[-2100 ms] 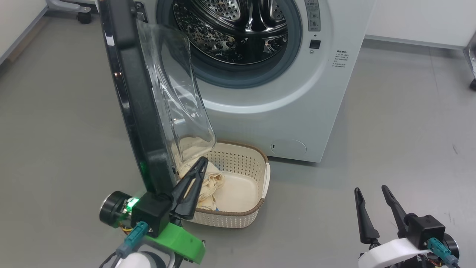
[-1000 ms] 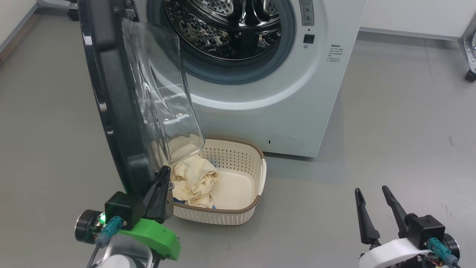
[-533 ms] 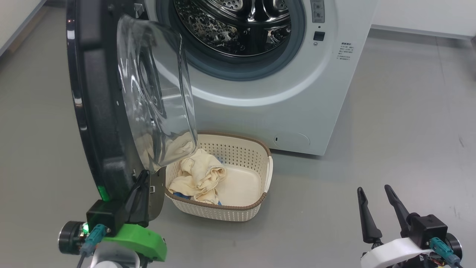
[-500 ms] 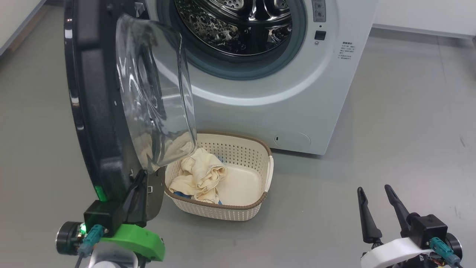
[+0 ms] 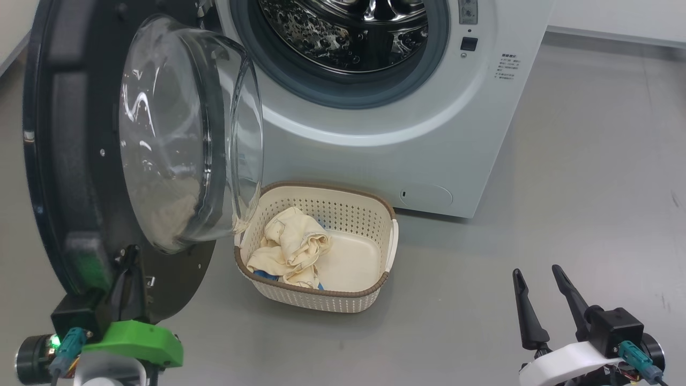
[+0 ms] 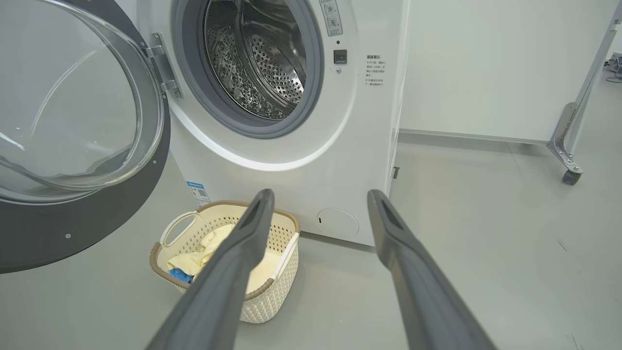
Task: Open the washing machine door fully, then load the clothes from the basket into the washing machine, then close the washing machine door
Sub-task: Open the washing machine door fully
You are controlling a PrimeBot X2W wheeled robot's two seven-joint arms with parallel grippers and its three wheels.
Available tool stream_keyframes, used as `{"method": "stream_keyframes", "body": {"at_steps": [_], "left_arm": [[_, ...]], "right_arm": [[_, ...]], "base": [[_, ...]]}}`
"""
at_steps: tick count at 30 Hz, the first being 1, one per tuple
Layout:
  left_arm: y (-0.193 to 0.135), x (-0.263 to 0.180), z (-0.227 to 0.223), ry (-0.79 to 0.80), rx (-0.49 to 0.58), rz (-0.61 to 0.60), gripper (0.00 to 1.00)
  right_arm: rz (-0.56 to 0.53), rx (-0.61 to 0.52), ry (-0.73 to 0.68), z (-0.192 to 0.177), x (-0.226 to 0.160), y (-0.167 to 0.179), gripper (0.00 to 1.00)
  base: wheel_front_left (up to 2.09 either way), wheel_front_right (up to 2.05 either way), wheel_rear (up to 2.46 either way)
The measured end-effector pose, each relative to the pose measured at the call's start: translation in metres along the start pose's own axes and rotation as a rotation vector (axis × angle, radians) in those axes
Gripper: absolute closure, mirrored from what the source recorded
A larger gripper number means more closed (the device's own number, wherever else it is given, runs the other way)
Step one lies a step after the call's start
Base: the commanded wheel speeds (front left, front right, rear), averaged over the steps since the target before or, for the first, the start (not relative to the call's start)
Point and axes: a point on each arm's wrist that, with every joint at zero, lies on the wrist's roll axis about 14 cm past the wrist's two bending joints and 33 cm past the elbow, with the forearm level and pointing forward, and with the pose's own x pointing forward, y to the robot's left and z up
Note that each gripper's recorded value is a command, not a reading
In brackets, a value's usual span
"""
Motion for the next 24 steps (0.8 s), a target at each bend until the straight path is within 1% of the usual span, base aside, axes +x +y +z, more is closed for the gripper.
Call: {"method": "stream_keyframes", "body": {"at_steps": [13, 24], "left_arm": [[0.048, 0.001, -0.012, 0.031, 0.029, 0.131, 1.00], [0.088, 0.004, -0.007, 0.020, 0.056, 0.227, 1.00]], "right_arm": [[-0.003, -0.002, -0.006, 0.001, 0.007, -0.004, 0.00], [-0.004, -0.007, -0.006, 0.001, 0.005, -0.006, 0.00]], "base": [[0.00, 0.00, 0.00], [0.00, 0.00, 0.00]]}}
